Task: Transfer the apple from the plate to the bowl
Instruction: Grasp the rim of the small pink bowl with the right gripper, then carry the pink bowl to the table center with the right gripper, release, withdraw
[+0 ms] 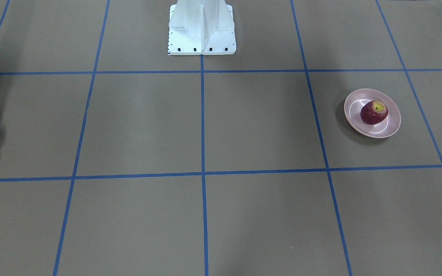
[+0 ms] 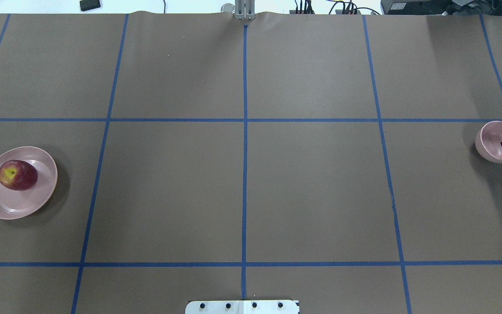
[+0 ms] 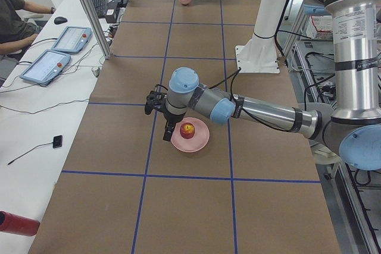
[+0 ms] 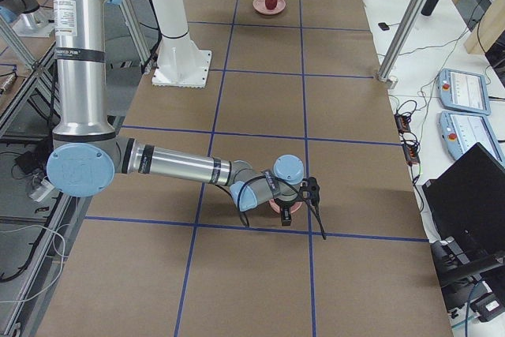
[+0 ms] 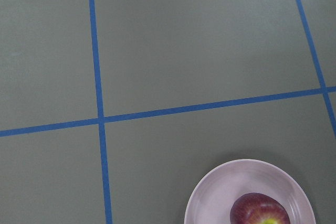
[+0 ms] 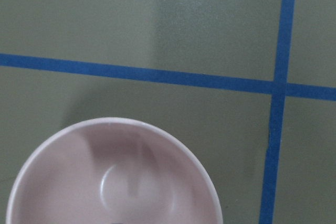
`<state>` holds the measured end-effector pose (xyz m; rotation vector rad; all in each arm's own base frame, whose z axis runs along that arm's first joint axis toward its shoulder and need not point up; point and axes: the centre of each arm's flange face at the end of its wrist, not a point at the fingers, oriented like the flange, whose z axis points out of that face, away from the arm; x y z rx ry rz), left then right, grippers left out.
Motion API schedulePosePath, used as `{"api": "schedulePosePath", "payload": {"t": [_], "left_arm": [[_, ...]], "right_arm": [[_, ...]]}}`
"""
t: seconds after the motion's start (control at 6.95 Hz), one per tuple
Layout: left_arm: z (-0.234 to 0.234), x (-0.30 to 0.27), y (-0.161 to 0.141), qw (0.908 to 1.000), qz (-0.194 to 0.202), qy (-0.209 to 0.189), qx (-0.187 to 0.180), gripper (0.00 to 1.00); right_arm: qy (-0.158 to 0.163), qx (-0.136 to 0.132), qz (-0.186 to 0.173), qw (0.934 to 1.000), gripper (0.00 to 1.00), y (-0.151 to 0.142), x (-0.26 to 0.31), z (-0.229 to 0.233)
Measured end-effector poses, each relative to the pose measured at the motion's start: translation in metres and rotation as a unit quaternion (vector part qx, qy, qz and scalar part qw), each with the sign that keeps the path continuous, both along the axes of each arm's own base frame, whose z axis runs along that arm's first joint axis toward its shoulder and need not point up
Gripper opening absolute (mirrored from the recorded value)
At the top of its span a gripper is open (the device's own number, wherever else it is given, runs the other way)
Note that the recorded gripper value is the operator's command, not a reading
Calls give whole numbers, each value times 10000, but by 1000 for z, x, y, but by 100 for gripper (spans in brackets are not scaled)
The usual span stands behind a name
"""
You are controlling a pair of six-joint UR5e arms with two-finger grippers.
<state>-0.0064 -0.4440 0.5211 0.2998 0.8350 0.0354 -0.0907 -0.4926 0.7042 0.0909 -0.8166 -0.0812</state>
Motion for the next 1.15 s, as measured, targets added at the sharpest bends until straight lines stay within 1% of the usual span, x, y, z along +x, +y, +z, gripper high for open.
{"api": "schedulePosePath", "payload": {"t": [0.29, 0.43, 0.58, 0.72, 0.86, 1.01, 1.15], "left_arm": [[1, 0, 1, 10000, 12, -5, 14, 98], [1, 0, 1, 10000, 13, -6, 32, 98], [1, 0, 1, 10000, 11, -7, 37, 98], [1, 0, 2, 10000, 9, -8, 39, 98], [1, 0, 2, 10000, 11, -9, 41, 98], [3, 0, 3, 10000, 12, -9, 48, 98], [5, 0, 5, 10000, 11, -5, 63, 98]], "right_arm": [[-45, 5, -29, 10000, 0, 1, 0, -1], [-91, 58, -39, 9999, 0, 0, -1, -8], [-166, 71, -60, 9998, 0, 1, -2, -13], [-314, 45, -102, 9994, 0, 2, -3, -19], [-517, 12, -58, 9986, 0, -1, -6, -39], [-711, -130, 154, 9973, 0, -9, -17, -73], [-944, -390, 378, 9941, 0, -27, -53, -124]]}}
